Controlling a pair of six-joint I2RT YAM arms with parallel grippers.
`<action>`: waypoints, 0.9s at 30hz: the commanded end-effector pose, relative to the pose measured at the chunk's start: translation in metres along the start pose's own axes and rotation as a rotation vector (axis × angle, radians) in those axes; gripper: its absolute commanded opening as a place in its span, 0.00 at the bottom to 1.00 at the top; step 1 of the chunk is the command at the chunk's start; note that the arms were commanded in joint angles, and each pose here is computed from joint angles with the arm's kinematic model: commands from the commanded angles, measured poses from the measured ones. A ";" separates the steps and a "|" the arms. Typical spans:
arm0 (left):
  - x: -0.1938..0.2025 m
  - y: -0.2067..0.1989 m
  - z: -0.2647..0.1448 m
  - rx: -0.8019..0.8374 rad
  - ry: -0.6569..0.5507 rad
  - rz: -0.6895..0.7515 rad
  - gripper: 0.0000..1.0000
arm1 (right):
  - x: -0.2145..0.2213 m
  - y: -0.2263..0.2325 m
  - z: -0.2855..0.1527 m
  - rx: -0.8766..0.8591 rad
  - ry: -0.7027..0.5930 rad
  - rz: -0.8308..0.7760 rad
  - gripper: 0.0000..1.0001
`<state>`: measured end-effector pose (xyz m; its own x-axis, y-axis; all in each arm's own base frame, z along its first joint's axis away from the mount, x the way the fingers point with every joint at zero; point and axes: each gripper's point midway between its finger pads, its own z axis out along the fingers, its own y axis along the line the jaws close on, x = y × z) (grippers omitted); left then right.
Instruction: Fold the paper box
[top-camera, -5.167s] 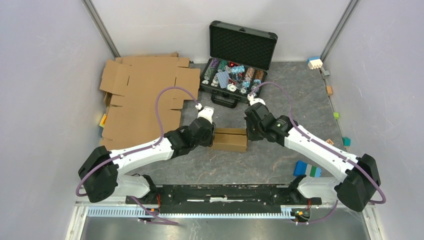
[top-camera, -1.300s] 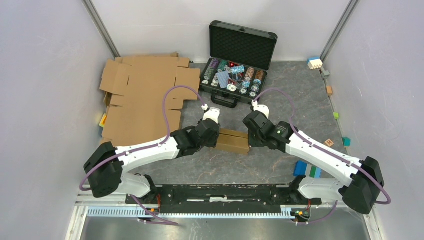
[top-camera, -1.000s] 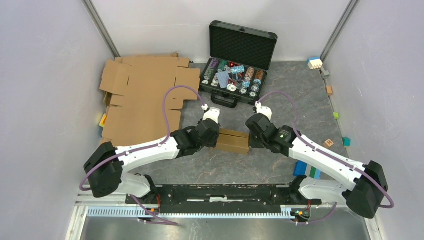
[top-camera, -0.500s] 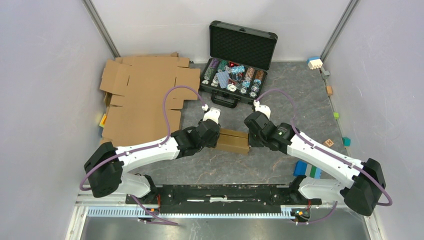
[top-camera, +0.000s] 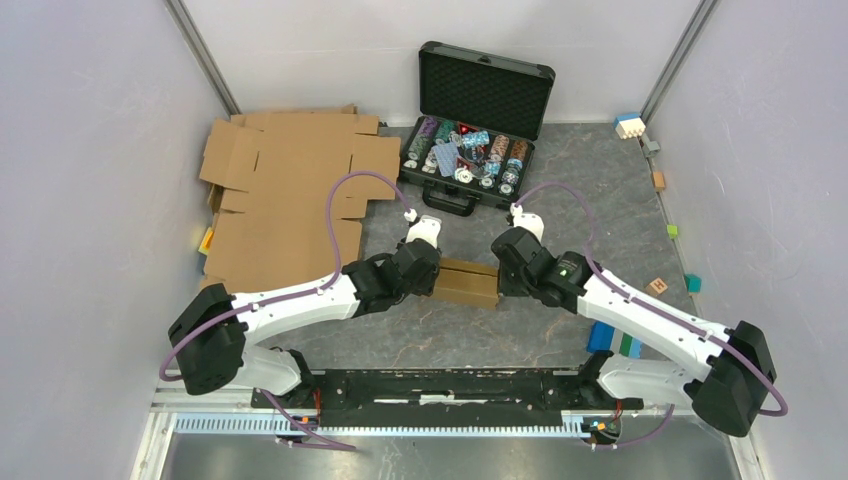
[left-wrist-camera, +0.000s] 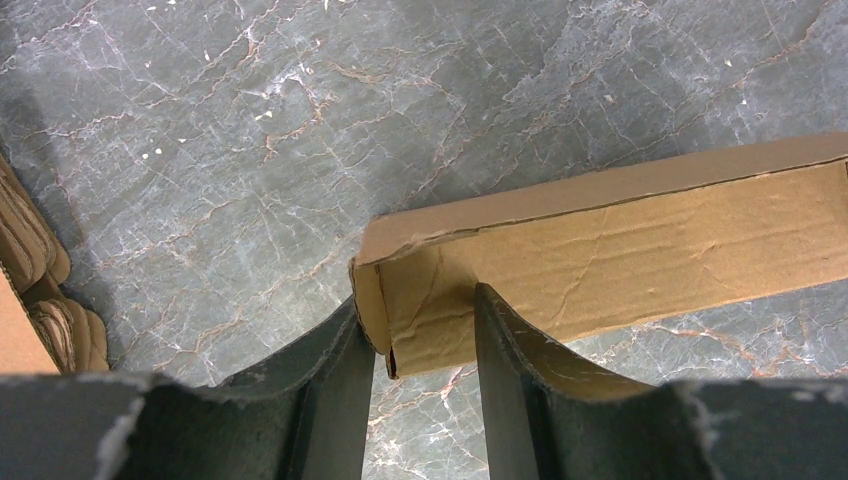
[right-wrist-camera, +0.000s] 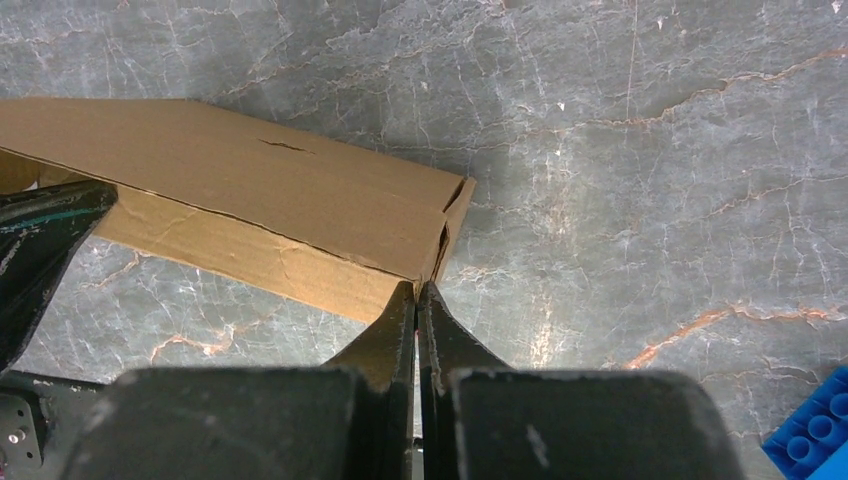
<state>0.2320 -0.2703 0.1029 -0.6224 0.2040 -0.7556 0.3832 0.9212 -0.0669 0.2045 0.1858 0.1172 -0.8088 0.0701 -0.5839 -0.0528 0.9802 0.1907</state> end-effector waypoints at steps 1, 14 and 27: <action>0.019 0.000 -0.001 -0.013 0.079 0.014 0.46 | 0.013 -0.002 0.007 0.001 0.022 0.008 0.00; 0.018 -0.002 -0.002 -0.004 0.079 0.009 0.46 | 0.024 -0.029 0.018 0.112 -0.061 -0.029 0.00; 0.005 -0.001 -0.033 0.045 0.069 -0.009 0.50 | 0.012 -0.031 0.015 0.152 -0.132 -0.047 0.00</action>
<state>0.2214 -0.2659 0.1071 -0.6448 0.2157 -0.7333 0.3976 0.9140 -0.0808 0.2075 0.1781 0.1022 -0.7182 0.0709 -0.6922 -0.0317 0.9904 0.1344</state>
